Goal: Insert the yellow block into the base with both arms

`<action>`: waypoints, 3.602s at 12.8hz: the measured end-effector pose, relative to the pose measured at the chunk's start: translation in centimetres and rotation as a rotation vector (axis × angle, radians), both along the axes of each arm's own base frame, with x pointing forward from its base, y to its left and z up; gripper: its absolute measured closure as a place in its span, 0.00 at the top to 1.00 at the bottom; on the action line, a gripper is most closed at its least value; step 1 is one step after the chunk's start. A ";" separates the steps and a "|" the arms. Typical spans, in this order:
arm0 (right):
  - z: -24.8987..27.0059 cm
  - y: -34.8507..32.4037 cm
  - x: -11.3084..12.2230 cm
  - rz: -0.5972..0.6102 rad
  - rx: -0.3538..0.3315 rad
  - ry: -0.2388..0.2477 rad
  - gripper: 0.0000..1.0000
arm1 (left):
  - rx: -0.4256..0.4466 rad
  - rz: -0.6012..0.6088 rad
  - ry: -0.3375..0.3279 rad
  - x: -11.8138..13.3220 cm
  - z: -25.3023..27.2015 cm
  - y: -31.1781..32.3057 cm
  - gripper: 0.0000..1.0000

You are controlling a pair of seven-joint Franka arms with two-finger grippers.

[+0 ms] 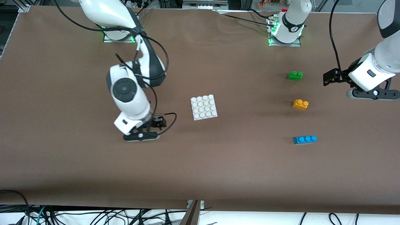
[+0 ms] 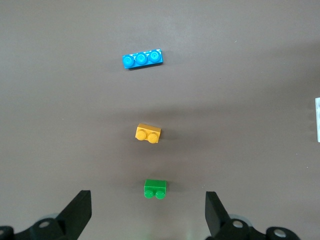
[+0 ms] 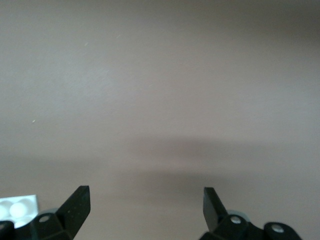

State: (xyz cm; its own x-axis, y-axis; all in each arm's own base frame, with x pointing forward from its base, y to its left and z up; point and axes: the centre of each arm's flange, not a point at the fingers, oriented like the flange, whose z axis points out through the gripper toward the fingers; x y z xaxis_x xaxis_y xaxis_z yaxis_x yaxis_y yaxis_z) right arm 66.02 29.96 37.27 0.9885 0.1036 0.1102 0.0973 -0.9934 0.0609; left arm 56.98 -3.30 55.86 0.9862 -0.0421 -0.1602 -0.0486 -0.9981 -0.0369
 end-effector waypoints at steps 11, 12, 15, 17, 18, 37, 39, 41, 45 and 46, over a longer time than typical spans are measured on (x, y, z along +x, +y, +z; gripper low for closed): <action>10.8 -12.7 0.9 -0.024 -0.001 0.014 1.00 | 0.000 0.001 0.001 0.0 0.0 0.0 1.00; 12.4 -14.9 0.7 -0.043 0.019 0.019 1.00 | 0.000 0.001 0.001 0.0 0.0 0.0 1.00; 16.6 -20.1 -0.8 -0.075 0.085 0.059 1.00 | 0.001 0.005 0.009 -0.1 -0.1 0.3 1.00; 18.5 -21.9 -2.1 -0.050 0.030 0.075 1.00 | 0.001 0.011 0.021 -0.1 -0.3 0.8 1.00; 19.2 -22.2 -2.5 -0.025 -0.003 0.070 1.00 | 0.000 0.012 0.022 -0.1 -0.3 0.9 1.00; 21.7 -25.0 -5.5 0.038 0.005 0.080 1.00 | 0.001 0.013 0.043 -0.2 -0.6 1.2 1.00; 21.7 -25.2 -5.5 0.037 -0.002 0.081 1.00 | -0.006 -0.026 0.067 -0.4 -0.9 1.2 1.00; 21.7 -25.3 -5.5 0.035 -0.002 0.081 1.00 | -0.021 -0.097 0.102 -0.6 -1.4 1.3 1.00; 21.7 -25.6 -5.5 0.030 -0.002 0.081 1.00 | -0.115 -0.097 0.159 0.2 -5.3 4.4 1.00; 21.7 -25.7 -5.5 0.029 -0.002 0.081 1.00 | -0.143 -0.118 0.158 0.4 -7.7 6.0 1.00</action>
